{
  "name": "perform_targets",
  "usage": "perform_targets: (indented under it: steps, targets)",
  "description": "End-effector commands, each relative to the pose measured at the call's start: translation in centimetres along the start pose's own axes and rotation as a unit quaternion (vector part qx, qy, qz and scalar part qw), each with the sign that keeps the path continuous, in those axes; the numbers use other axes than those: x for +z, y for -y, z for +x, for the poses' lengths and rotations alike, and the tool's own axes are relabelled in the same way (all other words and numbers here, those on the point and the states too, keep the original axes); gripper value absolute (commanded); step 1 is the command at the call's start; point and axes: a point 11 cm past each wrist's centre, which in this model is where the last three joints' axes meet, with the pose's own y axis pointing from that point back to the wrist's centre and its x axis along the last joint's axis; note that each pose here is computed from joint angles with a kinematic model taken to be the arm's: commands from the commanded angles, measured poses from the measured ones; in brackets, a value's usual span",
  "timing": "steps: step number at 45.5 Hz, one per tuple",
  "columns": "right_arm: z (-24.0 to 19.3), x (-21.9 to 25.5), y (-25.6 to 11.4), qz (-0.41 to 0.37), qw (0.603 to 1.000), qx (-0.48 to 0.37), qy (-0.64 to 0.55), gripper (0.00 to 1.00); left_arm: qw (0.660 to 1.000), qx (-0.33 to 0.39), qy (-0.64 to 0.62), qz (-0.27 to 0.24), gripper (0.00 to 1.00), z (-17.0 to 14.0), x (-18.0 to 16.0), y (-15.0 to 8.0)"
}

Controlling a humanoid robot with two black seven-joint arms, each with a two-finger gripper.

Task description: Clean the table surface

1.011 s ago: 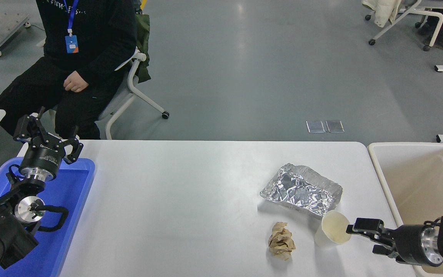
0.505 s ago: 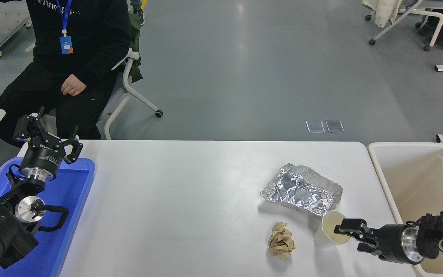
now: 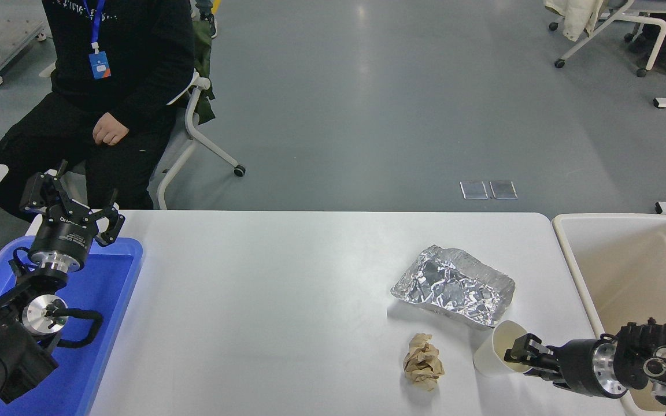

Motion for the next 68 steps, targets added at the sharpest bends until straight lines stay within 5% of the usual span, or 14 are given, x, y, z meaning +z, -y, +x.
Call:
perform_targets:
  steps: [1, 30, 54, 68]
  targets:
    - [0.4, 0.1, -0.2, -0.009, 1.000, 0.004, 0.002, 0.00, 1.000, 0.000, 0.000, 0.000, 1.00, 0.0, 0.0, 0.0]
    - [4.5, 1.1, -6.4, -0.020, 1.000, 0.005, -0.005, 0.00, 1.000, 0.000, 0.000, 0.000, 1.00, 0.0, 0.0, 0.0]
    - [12.2, 1.7, -21.5, -0.036, 0.999, 0.013, -0.023, 0.00, 1.000, 0.000, 0.000, 0.000, 1.00, 0.0, 0.0, 0.0]
    - [13.3, 1.7, -26.9, -0.037, 0.999, 0.028, -0.027, 0.00, 1.000, 0.000, 0.000, 0.000, 1.00, 0.0, 0.0, 0.0]
